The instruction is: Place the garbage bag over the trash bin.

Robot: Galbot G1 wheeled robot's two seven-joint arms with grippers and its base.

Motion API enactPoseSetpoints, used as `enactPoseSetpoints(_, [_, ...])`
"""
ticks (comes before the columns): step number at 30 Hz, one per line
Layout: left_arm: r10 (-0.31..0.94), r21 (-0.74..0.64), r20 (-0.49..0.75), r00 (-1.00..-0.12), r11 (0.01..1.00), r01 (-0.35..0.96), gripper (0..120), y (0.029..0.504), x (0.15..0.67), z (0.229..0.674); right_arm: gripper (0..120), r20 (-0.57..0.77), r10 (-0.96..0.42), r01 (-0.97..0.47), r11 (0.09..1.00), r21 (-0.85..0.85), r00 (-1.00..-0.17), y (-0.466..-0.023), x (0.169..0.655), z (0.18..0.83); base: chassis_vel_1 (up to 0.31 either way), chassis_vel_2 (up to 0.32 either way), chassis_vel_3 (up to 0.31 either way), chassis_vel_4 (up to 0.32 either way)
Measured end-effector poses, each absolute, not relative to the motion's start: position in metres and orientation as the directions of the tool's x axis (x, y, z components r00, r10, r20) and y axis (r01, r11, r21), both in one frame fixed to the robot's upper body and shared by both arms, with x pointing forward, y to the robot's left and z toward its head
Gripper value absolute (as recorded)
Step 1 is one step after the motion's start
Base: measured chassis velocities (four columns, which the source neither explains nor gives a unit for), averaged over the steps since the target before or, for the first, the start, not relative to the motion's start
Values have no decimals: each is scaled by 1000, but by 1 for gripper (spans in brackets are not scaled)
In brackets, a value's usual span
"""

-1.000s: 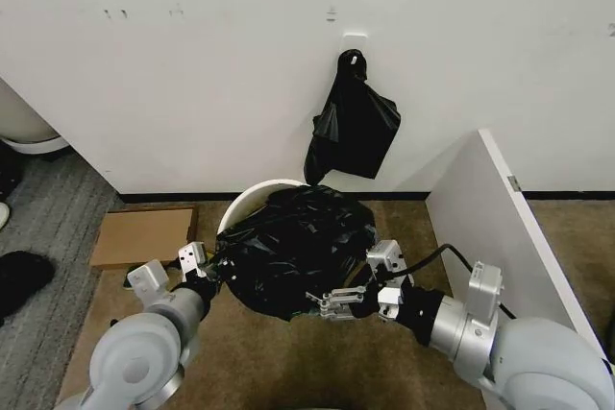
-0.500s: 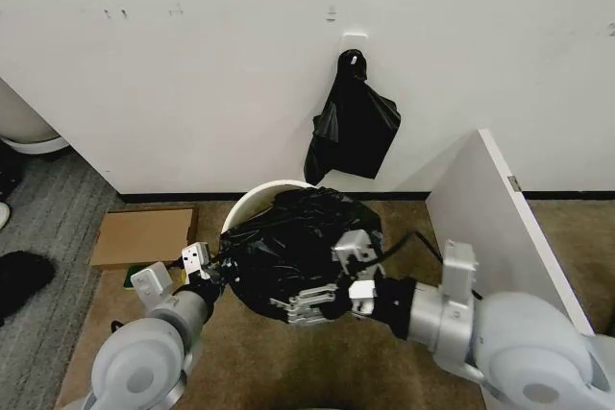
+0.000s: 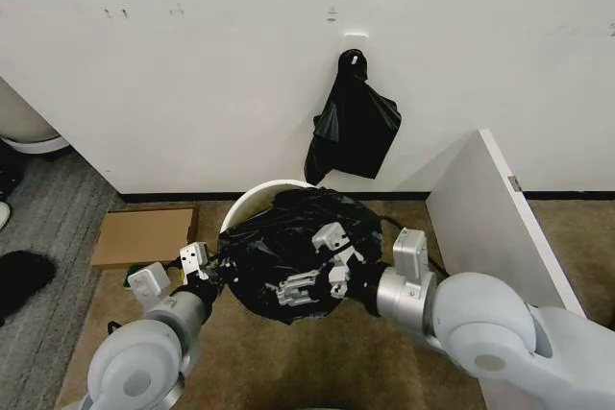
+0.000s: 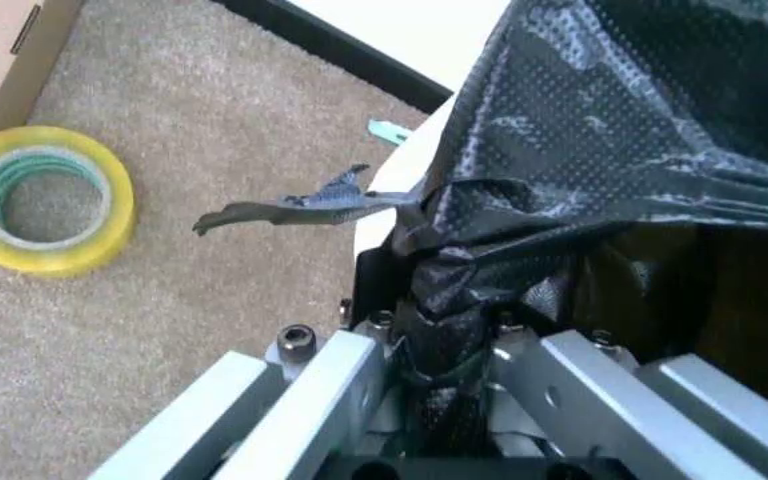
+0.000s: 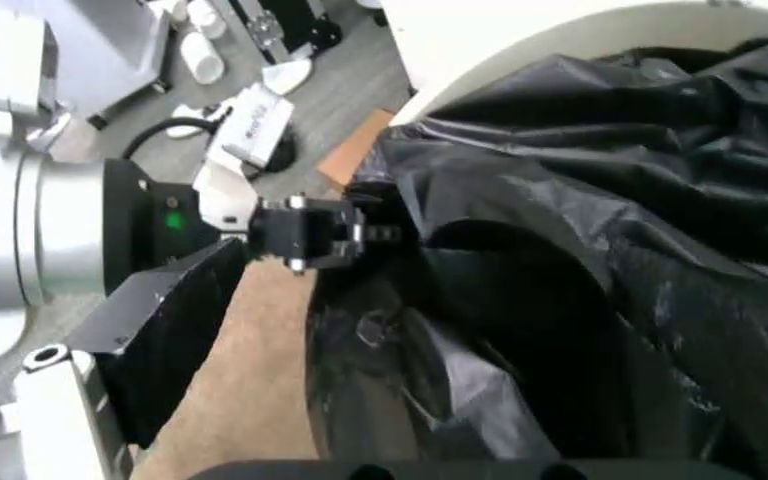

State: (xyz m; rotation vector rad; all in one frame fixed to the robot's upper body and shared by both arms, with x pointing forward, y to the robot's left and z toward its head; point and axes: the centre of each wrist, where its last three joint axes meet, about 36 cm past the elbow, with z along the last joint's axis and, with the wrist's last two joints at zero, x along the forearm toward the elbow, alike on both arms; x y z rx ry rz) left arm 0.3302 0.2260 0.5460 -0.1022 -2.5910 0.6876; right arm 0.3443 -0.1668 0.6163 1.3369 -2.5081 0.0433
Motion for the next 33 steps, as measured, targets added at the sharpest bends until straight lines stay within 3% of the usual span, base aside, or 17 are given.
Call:
enactPoseSetpoints(3, [183,-486,411,-893,873,-45,0,226,332,545,99,283,-800,-811,575,106,-529,-169,344,616,0,0,0,0])
enactPoseSetpoints(6, [181,-485,412,-893,873,-47,0,225,335,543,90,302,-801,-816,568,107,-517,-165,342,613,0,0,0,0])
enactPoseSetpoints(26, [184,-483,406,-895,875,-39,0,225,332,544,15,312,-774,-803,593,56,-550,-147,350,605,0,0,0,0])
enactPoseSetpoints(31, [178,-474,405,-897,879,-39,0,226,333,542,0,311,-776,-808,588,44,-548,-148,350,605,0,0,0,0])
enactPoseSetpoints(33, [175,-469,403,-899,882,-38,0,226,334,541,0,309,-778,-810,585,37,-547,-149,349,605,0,0,0,0])
